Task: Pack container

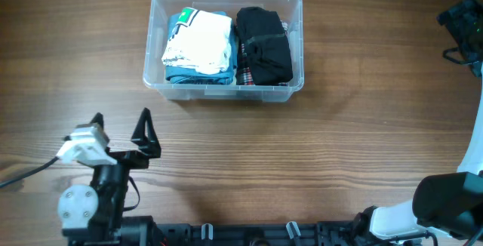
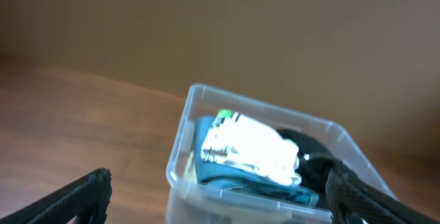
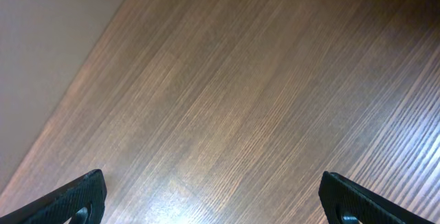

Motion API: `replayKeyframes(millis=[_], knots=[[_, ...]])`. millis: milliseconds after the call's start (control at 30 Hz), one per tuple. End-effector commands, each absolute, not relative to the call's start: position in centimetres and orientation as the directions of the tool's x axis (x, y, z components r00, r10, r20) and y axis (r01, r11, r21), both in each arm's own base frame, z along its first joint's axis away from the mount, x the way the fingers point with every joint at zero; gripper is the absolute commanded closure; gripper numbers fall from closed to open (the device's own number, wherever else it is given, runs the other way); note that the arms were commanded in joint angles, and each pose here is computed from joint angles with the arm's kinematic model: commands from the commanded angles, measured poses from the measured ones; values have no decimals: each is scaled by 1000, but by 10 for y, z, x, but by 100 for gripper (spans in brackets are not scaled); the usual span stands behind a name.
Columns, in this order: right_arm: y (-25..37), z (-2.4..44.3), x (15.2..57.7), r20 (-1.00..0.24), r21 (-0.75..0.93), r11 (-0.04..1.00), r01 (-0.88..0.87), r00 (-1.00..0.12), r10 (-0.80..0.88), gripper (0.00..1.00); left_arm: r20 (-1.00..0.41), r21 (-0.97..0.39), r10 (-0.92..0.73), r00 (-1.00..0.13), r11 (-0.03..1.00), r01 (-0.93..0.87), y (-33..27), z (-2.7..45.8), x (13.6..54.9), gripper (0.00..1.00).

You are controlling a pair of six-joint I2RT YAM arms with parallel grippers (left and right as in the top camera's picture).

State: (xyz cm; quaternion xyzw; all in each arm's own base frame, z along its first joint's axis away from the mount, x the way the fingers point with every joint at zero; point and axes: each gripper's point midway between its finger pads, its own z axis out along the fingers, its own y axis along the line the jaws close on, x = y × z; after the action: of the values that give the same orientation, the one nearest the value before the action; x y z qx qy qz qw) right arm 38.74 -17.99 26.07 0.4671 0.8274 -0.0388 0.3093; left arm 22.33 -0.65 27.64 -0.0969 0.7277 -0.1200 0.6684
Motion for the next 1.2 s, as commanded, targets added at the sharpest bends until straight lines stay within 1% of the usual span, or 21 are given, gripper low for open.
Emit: replayKeyframes(millis=[0,167,233,367,567,700,833,933,1033,1067,1167], knots=[[-178,258,389,-541,232,552,801,-366,757,0,-957,-285,-283,-69,958,18,-3,249,229,0],[-178,258,389,-541,232,552,801,-366,757,0,-960,-279,-279,13,960,24,1,235,235,0],[-178,258,389,-541,231,553,801,-366,757,0,-960,-277,-278,25,960,29,1,233,236,0],[-178,258,389,-541,232,552,801,-366,757,0,-956,-267,-272,112,962,59,0,242,239,0],[-178,258,389,-541,232,552,801,-366,757,0,-946,-255,-267,185,963,85,-1,258,231,0],[-178,258,389,-541,232,552,801,-366,757,0,-949,-259,-268,165,963,79,-1,251,232,0],[-178,258,389,-541,232,552,801,-366,757,0,-959,-267,-274,69,959,94,-7,210,242,0],[-178,258,389,-541,232,552,801,-366,757,0,-961,-273,-276,31,958,92,-9,192,245,0],[-178,258,389,-541,232,552,801,-366,757,1,-959,-283,-281,-35,957,72,-8,172,246,0],[-178,258,389,-541,232,552,801,-366,757,0,-956,-288,-284,-76,956,60,-8,161,246,0],[-178,258,389,-541,232,553,801,-366,757,0,-955,-289,-284,-80,956,55,-8,160,246,0]])
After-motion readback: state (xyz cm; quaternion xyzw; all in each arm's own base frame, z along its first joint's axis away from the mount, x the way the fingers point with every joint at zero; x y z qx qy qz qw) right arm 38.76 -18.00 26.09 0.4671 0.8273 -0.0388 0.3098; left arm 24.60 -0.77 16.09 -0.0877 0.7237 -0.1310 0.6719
